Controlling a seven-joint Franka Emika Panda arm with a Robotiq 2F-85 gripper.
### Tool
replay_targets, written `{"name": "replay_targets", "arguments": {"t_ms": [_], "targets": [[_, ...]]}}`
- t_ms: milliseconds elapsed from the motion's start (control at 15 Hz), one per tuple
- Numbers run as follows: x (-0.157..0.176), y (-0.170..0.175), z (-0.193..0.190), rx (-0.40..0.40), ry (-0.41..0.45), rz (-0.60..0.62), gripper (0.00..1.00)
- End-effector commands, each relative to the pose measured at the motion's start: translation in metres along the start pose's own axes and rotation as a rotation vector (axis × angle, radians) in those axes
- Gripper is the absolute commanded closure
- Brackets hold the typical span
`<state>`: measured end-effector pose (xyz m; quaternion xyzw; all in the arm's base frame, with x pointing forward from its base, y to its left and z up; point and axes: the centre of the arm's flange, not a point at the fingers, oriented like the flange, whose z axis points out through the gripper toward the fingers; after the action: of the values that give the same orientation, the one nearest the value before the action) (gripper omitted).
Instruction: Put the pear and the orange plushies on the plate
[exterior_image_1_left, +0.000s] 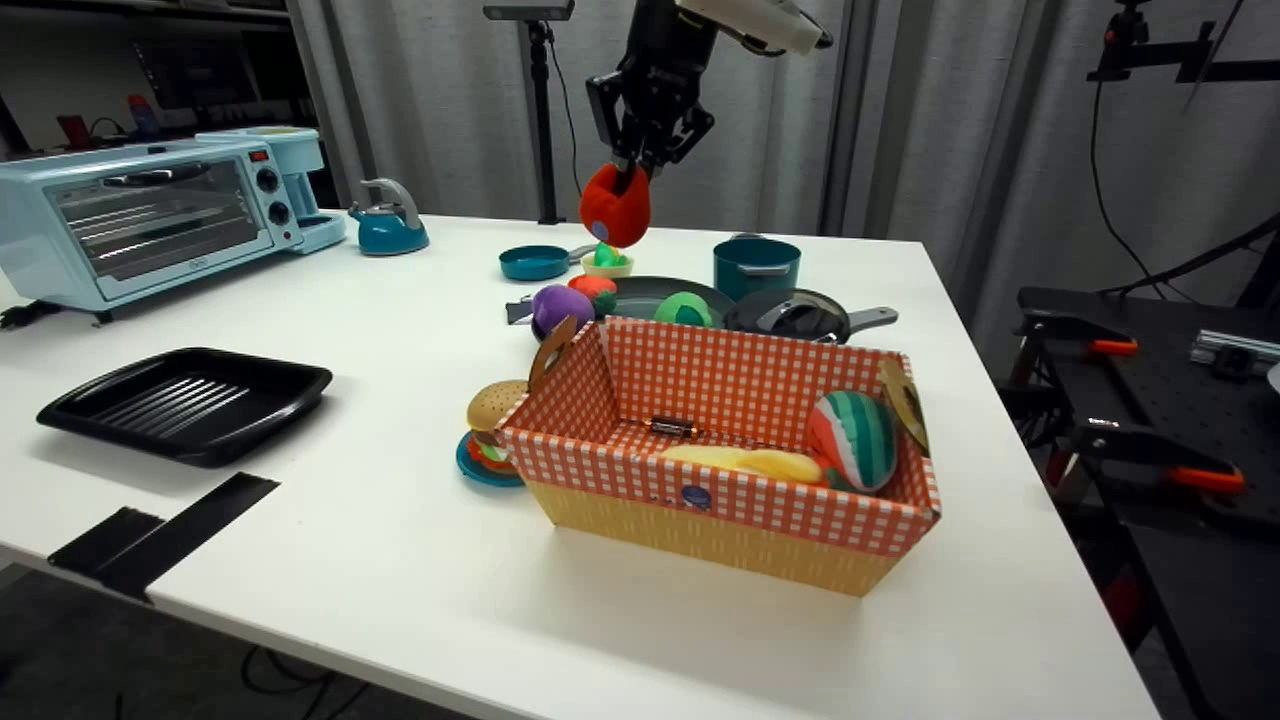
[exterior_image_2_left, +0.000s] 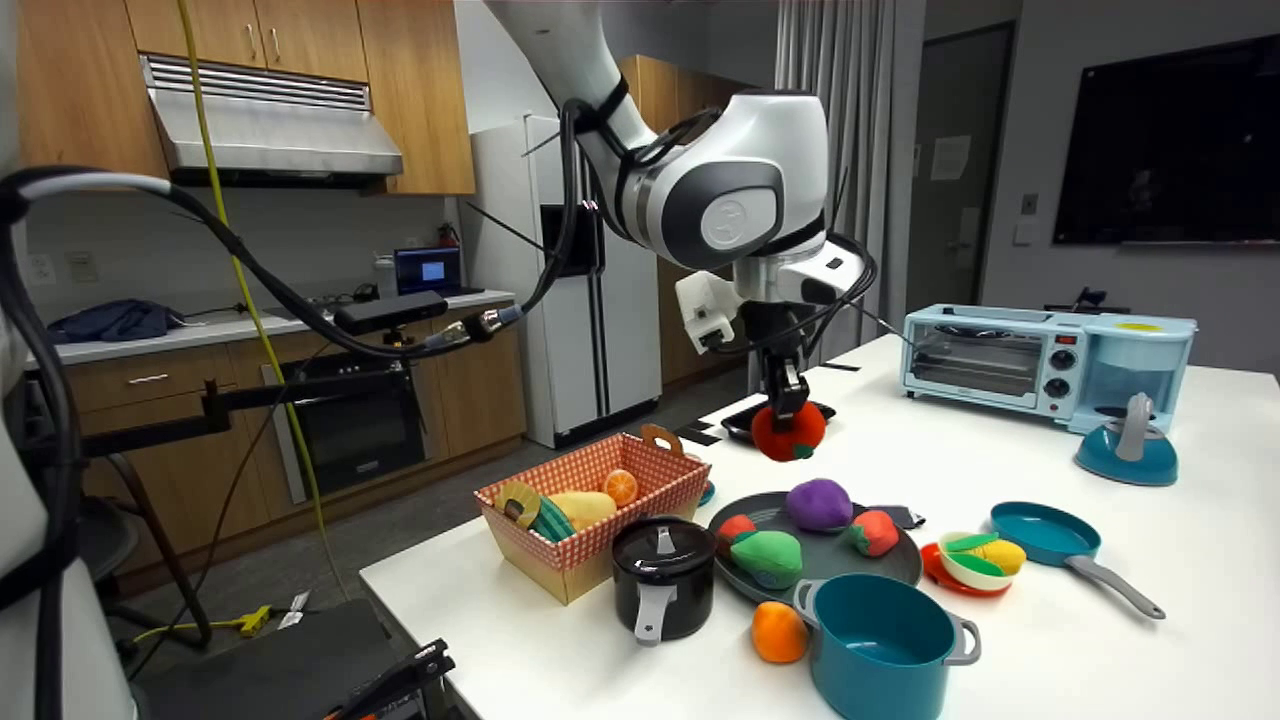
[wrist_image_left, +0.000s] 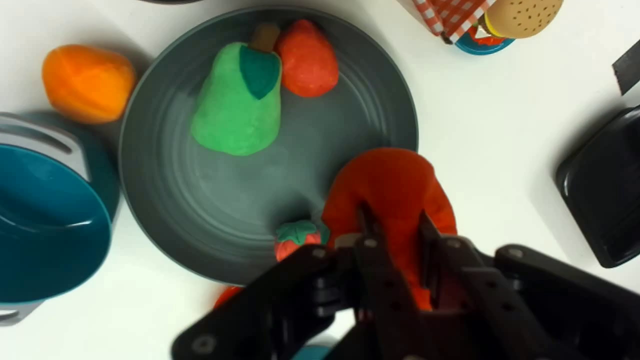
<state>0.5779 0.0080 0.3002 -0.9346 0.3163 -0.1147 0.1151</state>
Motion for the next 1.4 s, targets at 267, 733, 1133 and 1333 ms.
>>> {"name": "replay_targets", "arguments": {"t_ms": [267, 733, 1133, 1333], "targets": [[-0.004, 0.012, 0.000, -0.017, 0.008, 0.061, 0.19], [-0.017, 0.014, 0.005, -0.021, -0.024, 0.051, 0.00], [-0.027, 0.000, 0.015, -0.004, -0.061, 0.041, 0.00], [-0.037, -0.011, 0.013, 0.023, -0.077, 0.041, 0.00]]}}
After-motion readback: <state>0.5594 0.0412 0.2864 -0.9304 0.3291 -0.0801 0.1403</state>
